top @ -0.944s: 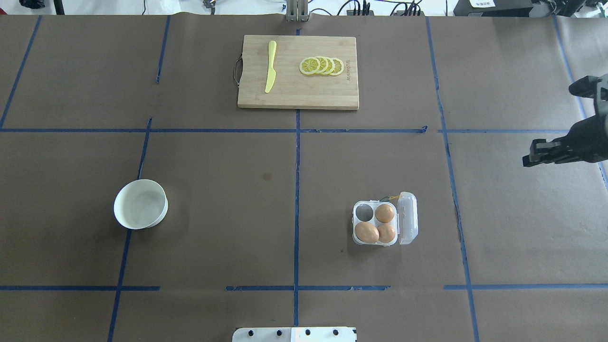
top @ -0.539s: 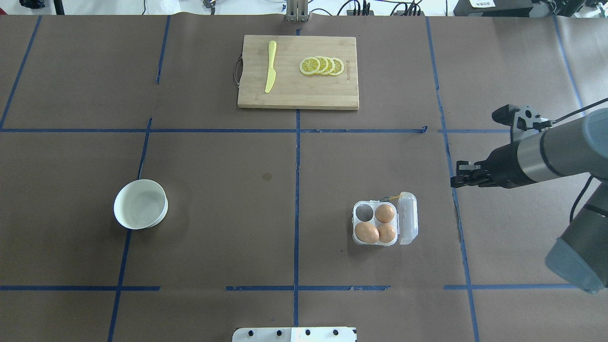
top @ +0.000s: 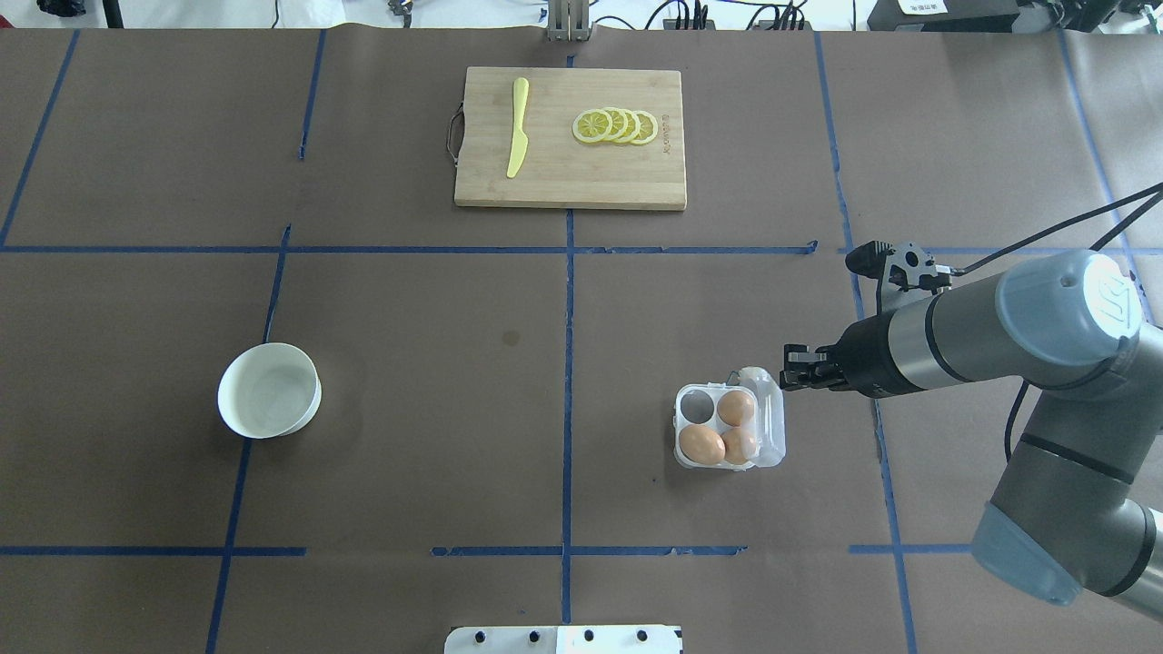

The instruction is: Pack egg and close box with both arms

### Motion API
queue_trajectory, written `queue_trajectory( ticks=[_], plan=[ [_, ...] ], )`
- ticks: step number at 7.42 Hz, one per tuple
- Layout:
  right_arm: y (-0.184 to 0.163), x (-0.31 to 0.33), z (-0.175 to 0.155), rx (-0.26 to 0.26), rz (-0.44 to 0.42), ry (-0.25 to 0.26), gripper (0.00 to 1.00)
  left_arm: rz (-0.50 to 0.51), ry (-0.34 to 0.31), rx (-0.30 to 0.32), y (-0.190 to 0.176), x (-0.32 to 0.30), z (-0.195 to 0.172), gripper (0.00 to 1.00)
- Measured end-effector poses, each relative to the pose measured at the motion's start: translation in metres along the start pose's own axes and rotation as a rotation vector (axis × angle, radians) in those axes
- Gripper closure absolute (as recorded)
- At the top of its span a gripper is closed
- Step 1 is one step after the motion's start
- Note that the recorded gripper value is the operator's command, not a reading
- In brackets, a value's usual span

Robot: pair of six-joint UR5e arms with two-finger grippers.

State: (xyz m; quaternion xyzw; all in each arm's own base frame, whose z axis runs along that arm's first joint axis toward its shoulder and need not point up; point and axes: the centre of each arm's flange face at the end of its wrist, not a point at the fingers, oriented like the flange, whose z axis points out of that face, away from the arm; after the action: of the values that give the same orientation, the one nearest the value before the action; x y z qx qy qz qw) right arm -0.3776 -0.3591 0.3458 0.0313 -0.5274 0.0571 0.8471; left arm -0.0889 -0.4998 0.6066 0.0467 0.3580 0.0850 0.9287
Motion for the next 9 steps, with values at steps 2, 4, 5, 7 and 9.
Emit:
queue_trajectory(
  ticks=[2, 4, 5, 7, 9],
  plan=[
    [0.001, -0.002, 0.001, 0.0, -0.002, -0.002, 1.0, 0.0, 0.0, 0.0, 0.0, 0.0, 0.0, 0.0],
    [0.0, -0.002, 0.0, 0.0, -0.008, -0.002, 0.01, -0.001, 0.0, -0.001, 0.0, -0.001, 0.001, 0.0],
    [-0.005, 0.002, -0.004, 0.007, -0.016, 0.002, 0.0, -0.001, 0.0, -0.002, 0.001, -0.001, 0.001, 0.0],
    [-0.032, 0.023, -0.023, 0.034, -0.055, 0.035, 0.0, -0.001, 0.0, 0.0, 0.0, 0.0, 0.0, 0.0],
    [-0.071, 0.069, -0.052, 0.046, -0.116, 0.13, 0.0, -0.004, -0.005, 0.001, -0.002, 0.0, -0.001, 0.0]
  ],
)
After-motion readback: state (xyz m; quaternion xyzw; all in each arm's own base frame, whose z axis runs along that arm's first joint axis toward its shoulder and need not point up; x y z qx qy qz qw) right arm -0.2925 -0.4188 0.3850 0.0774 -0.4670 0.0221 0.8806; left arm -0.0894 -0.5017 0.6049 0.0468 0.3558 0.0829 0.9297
